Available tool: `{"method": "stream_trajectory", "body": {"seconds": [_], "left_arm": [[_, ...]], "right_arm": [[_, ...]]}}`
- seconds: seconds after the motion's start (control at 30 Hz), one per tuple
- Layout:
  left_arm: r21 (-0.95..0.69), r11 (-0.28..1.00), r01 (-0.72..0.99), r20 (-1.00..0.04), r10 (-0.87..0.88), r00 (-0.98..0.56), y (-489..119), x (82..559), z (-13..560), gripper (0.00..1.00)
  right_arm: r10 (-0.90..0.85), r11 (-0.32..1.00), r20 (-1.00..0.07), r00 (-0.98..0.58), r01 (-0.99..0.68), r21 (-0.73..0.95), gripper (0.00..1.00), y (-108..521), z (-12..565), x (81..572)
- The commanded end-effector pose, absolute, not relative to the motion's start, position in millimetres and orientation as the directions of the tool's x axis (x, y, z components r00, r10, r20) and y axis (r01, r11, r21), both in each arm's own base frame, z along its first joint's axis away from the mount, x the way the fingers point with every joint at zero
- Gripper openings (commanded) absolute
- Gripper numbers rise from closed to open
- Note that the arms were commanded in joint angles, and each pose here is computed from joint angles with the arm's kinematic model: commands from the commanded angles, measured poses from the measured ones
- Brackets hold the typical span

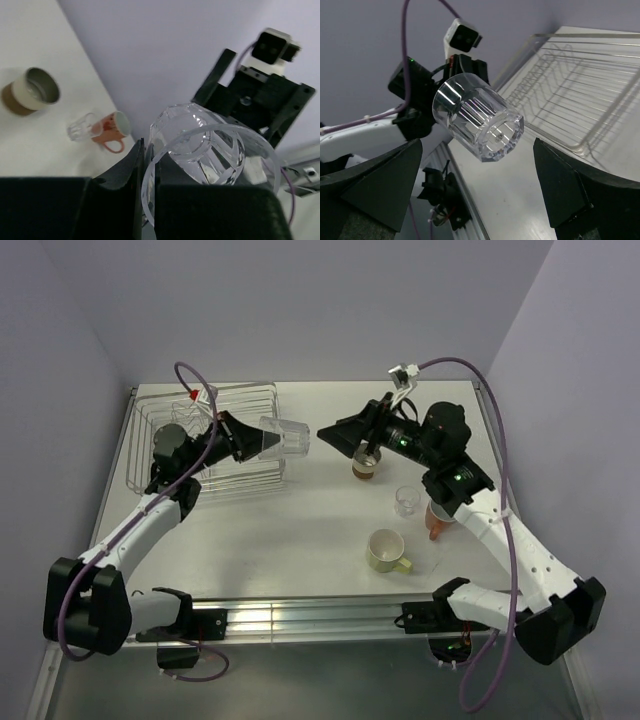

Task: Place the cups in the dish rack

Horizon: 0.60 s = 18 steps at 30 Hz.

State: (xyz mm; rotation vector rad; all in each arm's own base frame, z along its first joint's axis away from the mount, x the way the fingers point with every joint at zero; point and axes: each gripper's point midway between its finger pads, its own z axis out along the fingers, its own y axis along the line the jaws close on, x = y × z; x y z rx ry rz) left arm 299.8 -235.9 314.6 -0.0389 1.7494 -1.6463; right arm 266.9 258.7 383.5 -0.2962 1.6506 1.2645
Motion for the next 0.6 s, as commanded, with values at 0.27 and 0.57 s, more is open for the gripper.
{"method": "stream_trajectory", "body": {"seconds": [0.27, 0.57], "left_arm": [[-0.759, -0.162, 0.63, -0.507, -0.46, -0.729, -223.6, 266.3, 390.1, 0.0], [-0.757, -0.16, 0.634, -0.51, -0.461, -0.726, -224.5, 270.5, 395.6, 0.0]], "right_arm": [[0.369, 0.195, -0.819, -0.44, -0.825, 0.531, 1.0, 309.4, 444.1, 261.0], [0.324, 0.137, -0.813, -0.483, -0.826, 0.546, 1.0, 344.4, 437.0, 257.4]]}}
